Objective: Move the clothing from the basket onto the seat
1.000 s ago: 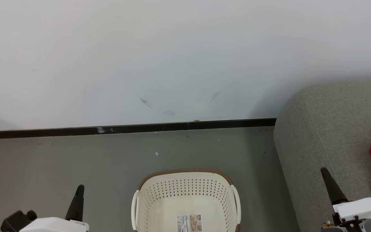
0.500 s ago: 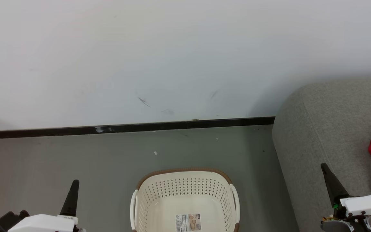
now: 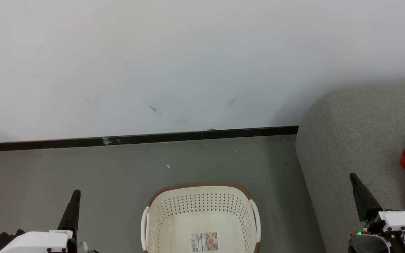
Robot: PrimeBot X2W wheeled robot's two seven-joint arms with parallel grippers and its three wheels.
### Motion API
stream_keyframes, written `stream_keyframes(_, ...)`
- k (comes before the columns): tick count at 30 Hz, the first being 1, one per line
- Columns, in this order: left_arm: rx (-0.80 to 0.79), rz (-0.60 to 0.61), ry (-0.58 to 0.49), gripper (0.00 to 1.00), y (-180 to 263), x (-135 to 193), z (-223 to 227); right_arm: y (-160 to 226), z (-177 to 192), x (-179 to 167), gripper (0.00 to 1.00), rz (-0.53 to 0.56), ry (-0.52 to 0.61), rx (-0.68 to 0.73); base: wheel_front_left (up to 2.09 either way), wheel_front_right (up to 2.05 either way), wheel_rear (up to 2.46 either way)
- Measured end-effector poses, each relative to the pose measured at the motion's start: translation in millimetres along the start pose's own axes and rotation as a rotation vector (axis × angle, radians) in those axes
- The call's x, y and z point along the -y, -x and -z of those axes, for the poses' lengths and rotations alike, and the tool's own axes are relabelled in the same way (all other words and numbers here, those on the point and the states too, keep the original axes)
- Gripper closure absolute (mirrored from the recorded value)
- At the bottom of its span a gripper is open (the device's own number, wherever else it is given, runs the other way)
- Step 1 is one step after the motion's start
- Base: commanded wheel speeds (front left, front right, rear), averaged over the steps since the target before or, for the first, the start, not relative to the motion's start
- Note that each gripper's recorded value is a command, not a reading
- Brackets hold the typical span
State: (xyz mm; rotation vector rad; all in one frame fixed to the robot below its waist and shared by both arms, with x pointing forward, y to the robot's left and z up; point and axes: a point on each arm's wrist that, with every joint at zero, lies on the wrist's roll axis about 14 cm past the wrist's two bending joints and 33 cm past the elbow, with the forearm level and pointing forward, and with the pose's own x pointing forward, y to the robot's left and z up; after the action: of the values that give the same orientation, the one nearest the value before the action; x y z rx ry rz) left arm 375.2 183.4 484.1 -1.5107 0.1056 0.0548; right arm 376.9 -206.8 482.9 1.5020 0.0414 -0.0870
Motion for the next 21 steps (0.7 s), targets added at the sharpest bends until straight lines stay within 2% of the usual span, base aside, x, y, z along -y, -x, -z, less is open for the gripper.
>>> stream_keyframes(5, 0.003, 0.019, 0.061, 1.00, -1.1, 3.0, -2.4, 0.4, -1.5, 0.0, 1.00, -0.004, -0.065, -0.001, 0.00, 0.00, 0.00)
stream_keyframes(21, 0.005, 0.018, 0.064, 1.00, -1.0, 2.6, -3.0, 0.5, -1.2, 0.1, 1.00, -0.004, -0.069, -0.002, 0.00, 0.00, 0.00)
